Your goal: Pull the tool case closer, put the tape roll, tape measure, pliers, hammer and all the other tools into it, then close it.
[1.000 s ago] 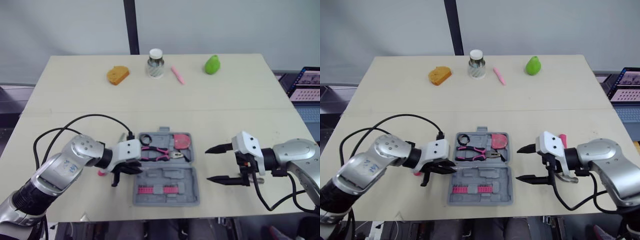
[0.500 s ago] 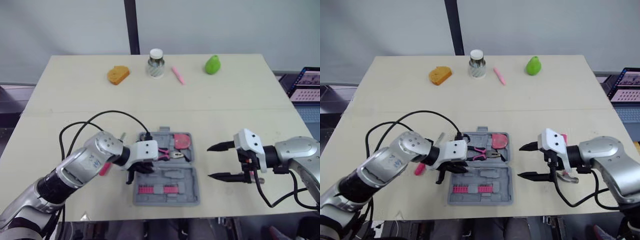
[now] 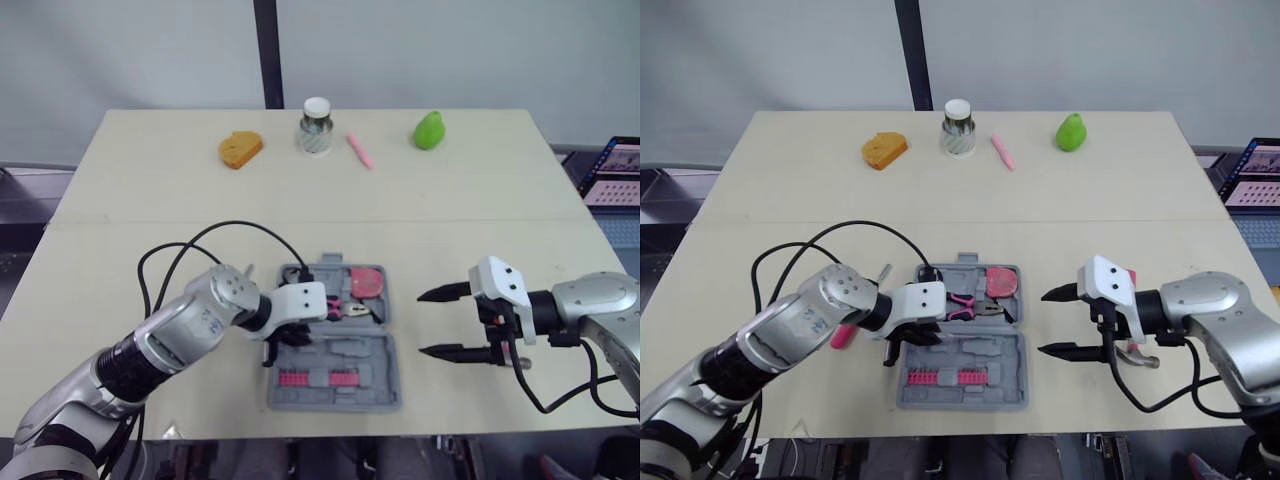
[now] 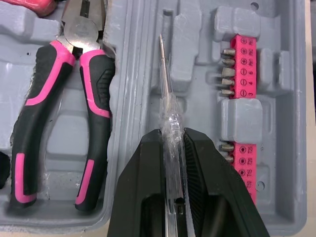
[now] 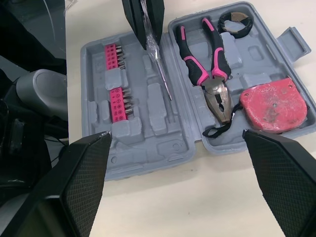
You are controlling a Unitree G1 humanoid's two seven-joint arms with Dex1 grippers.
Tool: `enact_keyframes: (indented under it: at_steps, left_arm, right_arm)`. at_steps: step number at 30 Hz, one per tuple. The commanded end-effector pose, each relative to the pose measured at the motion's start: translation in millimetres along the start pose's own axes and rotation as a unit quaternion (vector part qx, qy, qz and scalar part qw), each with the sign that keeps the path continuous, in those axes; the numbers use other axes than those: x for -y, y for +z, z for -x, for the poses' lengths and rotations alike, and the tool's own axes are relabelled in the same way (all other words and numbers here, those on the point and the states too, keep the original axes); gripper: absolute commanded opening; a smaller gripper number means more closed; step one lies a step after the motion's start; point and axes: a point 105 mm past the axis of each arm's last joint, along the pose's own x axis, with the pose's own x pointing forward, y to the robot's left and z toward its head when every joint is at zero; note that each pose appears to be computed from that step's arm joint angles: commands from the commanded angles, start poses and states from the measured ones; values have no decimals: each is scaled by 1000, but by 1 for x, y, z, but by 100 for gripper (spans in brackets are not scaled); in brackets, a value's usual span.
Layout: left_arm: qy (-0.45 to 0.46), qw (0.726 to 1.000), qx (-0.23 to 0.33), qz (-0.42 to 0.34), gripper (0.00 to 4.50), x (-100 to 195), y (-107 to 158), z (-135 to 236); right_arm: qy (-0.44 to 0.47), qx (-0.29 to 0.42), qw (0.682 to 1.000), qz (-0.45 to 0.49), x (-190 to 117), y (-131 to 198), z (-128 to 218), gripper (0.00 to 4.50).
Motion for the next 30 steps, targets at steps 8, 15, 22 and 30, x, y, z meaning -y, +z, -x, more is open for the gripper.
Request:
enact_keyframes:
  at_steps: [8, 15, 22, 30]
  left_arm:
    - [-3, 1000, 9, -22, 9, 2, 15, -1]
    - [-8, 1000, 9, -23, 9, 2, 14, -5]
    - [-11, 1000, 9, -25, 9, 3, 15, -9]
    - [-10, 1000, 8, -24, 9, 2, 13, -11]
  right_arm:
    - [-18, 8, 1000, 20, 1, 11, 6, 450]
    - [-22, 8, 1000, 19, 1, 10, 7, 450]
    - [-25, 8, 999, 18, 0, 10, 8, 450]
    - [-28, 9, 999, 15, -1, 10, 10, 450]
